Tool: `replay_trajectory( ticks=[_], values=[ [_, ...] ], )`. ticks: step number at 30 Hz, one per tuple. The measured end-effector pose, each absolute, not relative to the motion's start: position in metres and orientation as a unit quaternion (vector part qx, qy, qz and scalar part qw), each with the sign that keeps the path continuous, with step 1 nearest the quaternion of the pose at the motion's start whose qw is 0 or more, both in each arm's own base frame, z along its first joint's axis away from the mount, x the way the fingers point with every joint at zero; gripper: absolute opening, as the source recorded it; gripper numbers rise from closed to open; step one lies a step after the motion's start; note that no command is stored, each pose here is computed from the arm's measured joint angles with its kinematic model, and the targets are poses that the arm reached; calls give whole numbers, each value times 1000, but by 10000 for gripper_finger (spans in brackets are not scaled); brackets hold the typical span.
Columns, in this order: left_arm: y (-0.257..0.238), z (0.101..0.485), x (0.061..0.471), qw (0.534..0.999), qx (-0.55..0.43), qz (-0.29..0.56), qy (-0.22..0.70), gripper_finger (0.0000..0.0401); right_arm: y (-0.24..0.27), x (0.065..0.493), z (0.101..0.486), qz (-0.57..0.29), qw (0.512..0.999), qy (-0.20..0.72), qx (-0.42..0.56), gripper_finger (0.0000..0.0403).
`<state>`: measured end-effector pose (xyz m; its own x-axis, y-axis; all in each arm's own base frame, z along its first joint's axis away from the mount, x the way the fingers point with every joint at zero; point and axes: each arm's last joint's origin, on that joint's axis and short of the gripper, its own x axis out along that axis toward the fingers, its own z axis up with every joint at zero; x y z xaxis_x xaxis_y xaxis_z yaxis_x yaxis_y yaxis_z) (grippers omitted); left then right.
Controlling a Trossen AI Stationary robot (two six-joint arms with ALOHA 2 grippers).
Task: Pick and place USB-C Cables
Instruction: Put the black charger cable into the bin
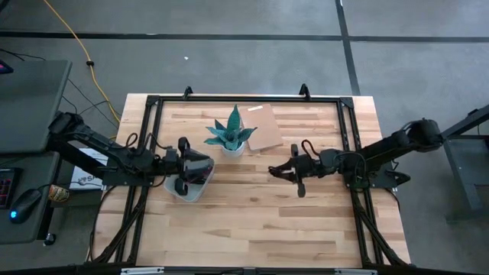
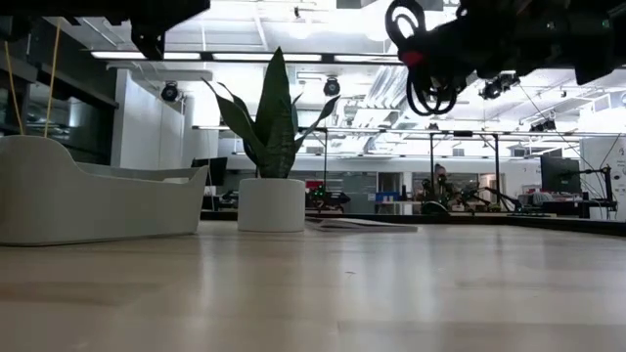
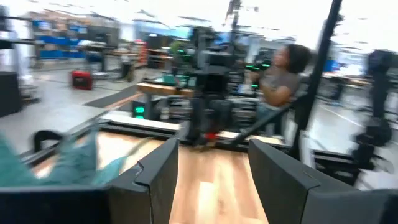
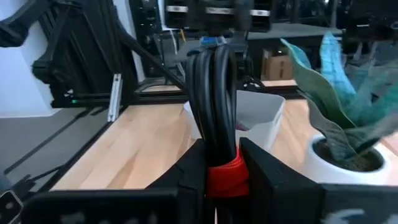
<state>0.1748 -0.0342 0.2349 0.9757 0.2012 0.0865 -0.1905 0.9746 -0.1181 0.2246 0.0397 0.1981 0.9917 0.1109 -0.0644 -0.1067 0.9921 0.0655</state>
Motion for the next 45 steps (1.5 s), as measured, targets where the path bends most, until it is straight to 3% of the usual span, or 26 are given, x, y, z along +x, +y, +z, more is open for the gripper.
replay_trajectory(
  ticks=[9, 27, 32, 39, 45],
  values=[
    [-30, 234, 175, 987, -54, 144, -45, 177, 43, 236, 220, 47, 999, 0, 26, 59],
    [-30, 233, 175, 989, -52, 134, -39, 177, 44, 239, 216, 45, 998, 10, 34, 61],
    [-31, 228, 180, 987, -80, 137, -33, 177, 42, 244, 213, 7, 999, -6, 40, 61],
    [-30, 214, 207, 988, -43, 151, 4, 177, 43, 288, 209, 37, 999, 10, 39, 61],
    [-38, 216, 237, 993, 29, 111, 35, 177, 50, 338, 212, 68, 995, 67, 17, 61]
  ],
)
